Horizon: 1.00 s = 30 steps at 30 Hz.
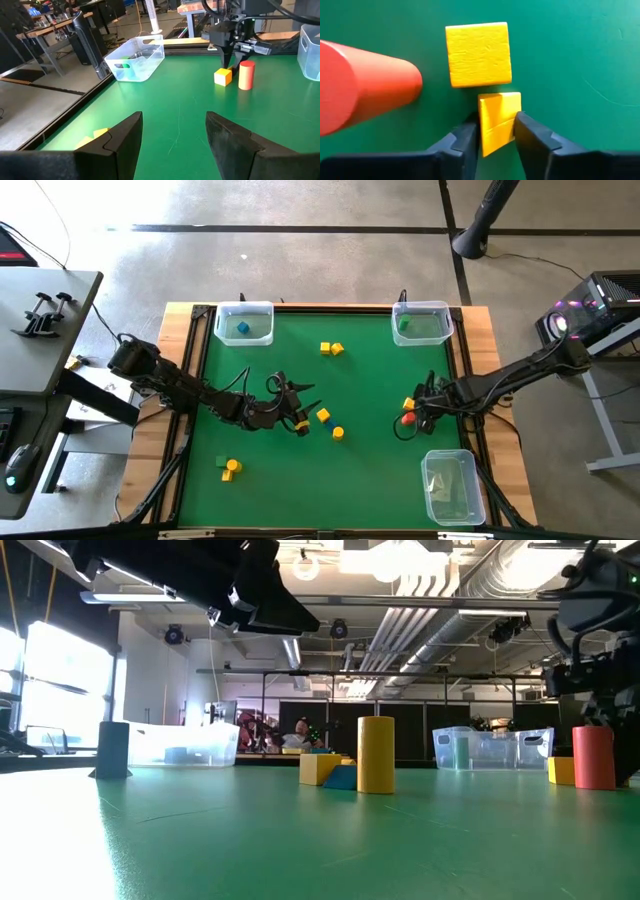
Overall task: Sort blocks by size
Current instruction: Put the yellow triangle block into the bottom transparent bin
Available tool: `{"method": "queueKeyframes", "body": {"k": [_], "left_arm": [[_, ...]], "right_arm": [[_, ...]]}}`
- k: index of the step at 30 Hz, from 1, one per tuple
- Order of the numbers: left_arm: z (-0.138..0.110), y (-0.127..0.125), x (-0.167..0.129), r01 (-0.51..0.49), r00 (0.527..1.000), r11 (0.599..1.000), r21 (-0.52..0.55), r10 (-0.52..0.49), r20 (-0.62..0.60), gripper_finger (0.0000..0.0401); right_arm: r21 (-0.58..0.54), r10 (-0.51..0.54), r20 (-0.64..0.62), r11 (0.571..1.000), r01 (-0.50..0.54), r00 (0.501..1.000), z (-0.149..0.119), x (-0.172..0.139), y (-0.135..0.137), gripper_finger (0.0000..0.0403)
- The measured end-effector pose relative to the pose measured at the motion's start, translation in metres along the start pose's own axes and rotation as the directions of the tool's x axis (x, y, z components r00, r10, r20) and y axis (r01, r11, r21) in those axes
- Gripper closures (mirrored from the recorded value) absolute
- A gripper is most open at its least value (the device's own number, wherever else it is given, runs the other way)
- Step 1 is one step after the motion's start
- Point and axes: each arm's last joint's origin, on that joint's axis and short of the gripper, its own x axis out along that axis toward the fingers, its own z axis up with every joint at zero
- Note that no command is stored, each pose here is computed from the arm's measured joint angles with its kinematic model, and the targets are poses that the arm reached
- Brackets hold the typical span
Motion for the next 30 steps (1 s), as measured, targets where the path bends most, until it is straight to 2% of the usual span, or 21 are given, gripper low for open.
{"method": "queueKeyframes", "body": {"k": [4, 8, 11, 17, 22, 25, 30], "left_arm": [[0.0, 0.0, 0.0, 0.0, 1.0, 1.0, 0.0, 0.0, 0.0, 0.0197], [0.0, 0.0, 0.0, 0.0, 1.0, 1.0, 0.0, 0.0, 0.0, 0.0197], [0.0, 0.0, 0.0, 0.0, 1.0, 1.0, 0.001, 0.0, -0.001, 0.0197], [-0.001, 0.0, 0.0, 0.0, 1.0, 1.0, 0.007, 0.0, -0.006, 0.0197], [-0.001, 0.0, 0.0, 0.001, 1.0, 1.0, 0.014, -0.001, -0.007, 0.0197], [-0.001, 0.0, 0.0, 0.001, 1.0, 1.0, 0.014, -0.001, -0.007, 0.0197], [-0.002, -0.001, -0.001, 0.004, 1.0, 1.0, 0.022, -0.003, -0.013, 0.0197]], "right_arm": [[0.011, -0.011, 0.014, 1.0, 0.011, 1.0, 0.001, -0.001, 0.0, 0.0341], [0.027, -0.03, 0.008, 0.999, 0.03, 1.0, 0.004, -0.008, 0.001, 0.0356], [0.05, -0.073, -0.017, 0.996, 0.074, 0.997, 0.01, -0.025, 0.001, 0.0383], [0.062, -0.13, 0.043, 0.99, 0.127, 0.991, 0.029, -0.072, 0.005, 0.0402], [0.053, -0.095, 0.108, 0.995, 0.09, 0.99, 0.036, -0.101, 0.013, 0.0401], [0.051, -0.038, 0.14, 0.998, 0.032, 0.989, 0.036, -0.115, 0.02, 0.0401], [0.032, 0.129, 0.11, 0.991, -0.134, 0.986, 0.027, -0.138, 0.038, 0.0401]]}}
